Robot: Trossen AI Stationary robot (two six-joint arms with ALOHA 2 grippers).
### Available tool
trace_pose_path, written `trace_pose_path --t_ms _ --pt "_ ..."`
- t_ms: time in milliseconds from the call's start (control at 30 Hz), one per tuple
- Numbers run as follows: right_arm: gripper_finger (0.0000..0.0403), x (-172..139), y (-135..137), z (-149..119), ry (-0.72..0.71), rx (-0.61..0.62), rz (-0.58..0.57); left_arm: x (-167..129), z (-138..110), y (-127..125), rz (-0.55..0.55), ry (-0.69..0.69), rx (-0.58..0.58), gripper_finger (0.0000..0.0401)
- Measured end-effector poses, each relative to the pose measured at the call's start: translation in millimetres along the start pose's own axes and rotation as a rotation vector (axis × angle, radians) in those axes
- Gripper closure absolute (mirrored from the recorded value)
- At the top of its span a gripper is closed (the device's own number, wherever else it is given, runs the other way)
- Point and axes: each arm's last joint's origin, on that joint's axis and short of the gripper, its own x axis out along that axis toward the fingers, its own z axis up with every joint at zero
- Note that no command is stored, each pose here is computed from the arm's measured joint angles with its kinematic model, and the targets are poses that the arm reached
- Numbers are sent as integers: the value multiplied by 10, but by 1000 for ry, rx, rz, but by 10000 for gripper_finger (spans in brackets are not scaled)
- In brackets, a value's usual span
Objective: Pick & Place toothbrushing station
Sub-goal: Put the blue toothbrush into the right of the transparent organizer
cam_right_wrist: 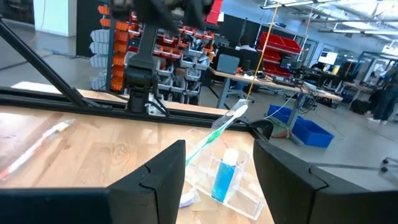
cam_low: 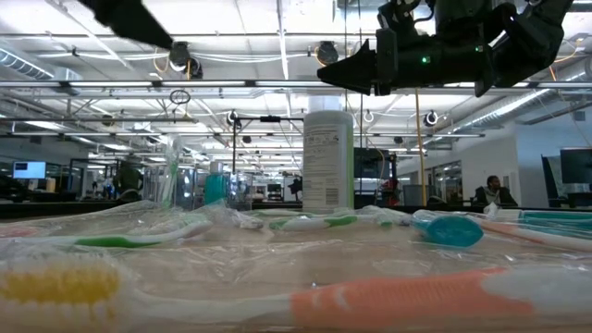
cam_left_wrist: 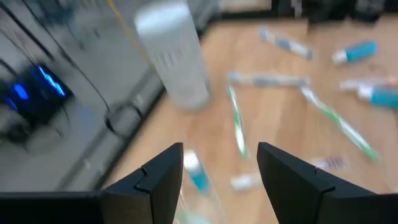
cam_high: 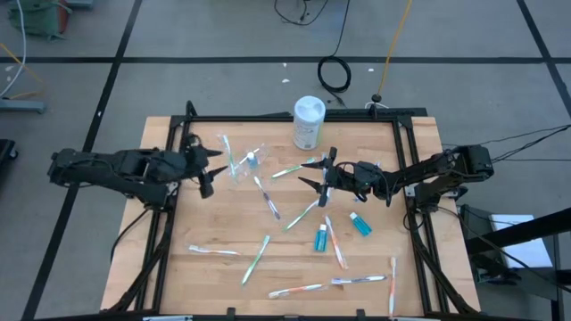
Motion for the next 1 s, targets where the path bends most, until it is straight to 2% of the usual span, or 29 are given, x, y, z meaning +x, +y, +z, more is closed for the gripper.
trace_pose_path --t_ms 167,367,533,1000 --pt "222 13 -86 -69 56 144 -28 94 -165 -67 -64 149 -26 190" --pt "222 -1 -280 -254 230 245 -101 165 -200 -99 -51 175 -2 190" --pt "222 -73 -463 -432 407 412 -204 176 -181 -106 -51 160 -7 190" --pt "222 -274 -770 -745 697 539 -429 183 -162 -110 -53 140 -17 190"
